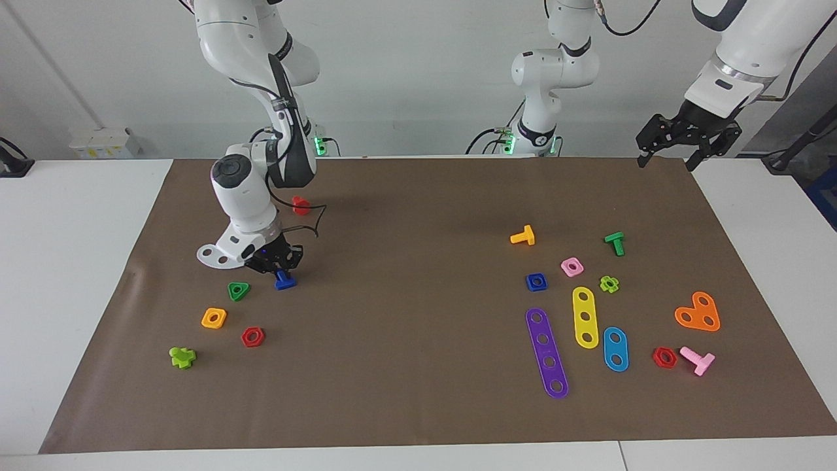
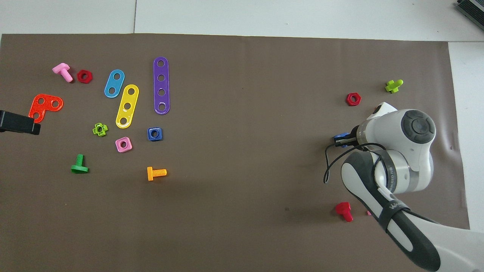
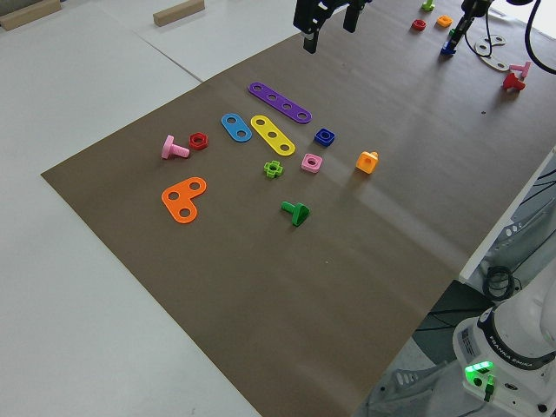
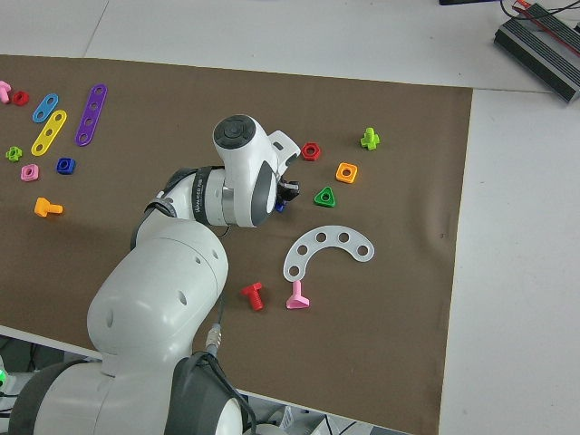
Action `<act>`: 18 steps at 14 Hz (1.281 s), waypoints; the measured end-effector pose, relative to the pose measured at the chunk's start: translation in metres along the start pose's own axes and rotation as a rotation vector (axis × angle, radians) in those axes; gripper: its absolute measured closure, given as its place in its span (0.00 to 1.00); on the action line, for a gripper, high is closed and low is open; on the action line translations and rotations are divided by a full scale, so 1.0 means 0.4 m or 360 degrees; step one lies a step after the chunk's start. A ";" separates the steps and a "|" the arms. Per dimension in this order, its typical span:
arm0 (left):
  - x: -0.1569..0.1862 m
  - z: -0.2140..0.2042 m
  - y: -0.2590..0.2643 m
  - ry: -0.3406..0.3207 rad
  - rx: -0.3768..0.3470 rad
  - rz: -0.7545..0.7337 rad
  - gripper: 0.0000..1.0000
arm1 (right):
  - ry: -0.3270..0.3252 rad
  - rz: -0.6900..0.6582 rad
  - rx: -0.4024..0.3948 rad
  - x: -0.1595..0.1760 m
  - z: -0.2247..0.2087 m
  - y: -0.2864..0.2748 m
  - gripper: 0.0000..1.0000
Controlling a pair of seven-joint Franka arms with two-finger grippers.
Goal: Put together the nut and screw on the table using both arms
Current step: 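Carry the blue screw toward the middle of the mat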
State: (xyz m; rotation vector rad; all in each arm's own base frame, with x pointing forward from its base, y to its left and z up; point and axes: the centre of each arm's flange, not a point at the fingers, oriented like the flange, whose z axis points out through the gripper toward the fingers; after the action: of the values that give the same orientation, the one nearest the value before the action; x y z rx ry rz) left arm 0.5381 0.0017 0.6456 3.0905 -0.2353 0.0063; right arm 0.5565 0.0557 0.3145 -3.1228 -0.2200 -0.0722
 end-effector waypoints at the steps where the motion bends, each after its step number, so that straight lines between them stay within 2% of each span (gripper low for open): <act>1: 0.000 0.000 0.000 0.0000 0.0000 0.0000 0.00 | -0.0010 0.0043 0.0003 0.017 -0.038 -0.001 0.81; 5: 0.000 0.000 0.000 0.0000 0.0000 0.0000 0.00 | 0.0001 0.0228 0.0013 0.083 -0.230 -0.044 0.81; 8: 0.000 0.000 0.000 0.0000 0.0000 0.0000 0.00 | -0.0002 0.0256 0.0023 0.104 -0.302 -0.162 0.81; 14: 0.000 0.000 0.000 0.0000 0.0000 0.0000 0.00 | 0.0034 0.0257 0.0055 0.109 -0.302 -0.527 0.81; 18: 0.000 0.000 0.000 0.0000 0.0000 0.0000 0.00 | 0.0024 0.0272 0.0058 0.128 -0.216 -0.720 0.81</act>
State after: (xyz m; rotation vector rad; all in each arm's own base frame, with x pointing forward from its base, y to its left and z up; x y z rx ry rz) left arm 0.5381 0.0017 0.6456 3.0905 -0.2352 0.0062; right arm 0.5627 0.3469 0.4053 -3.0884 0.0451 -0.0890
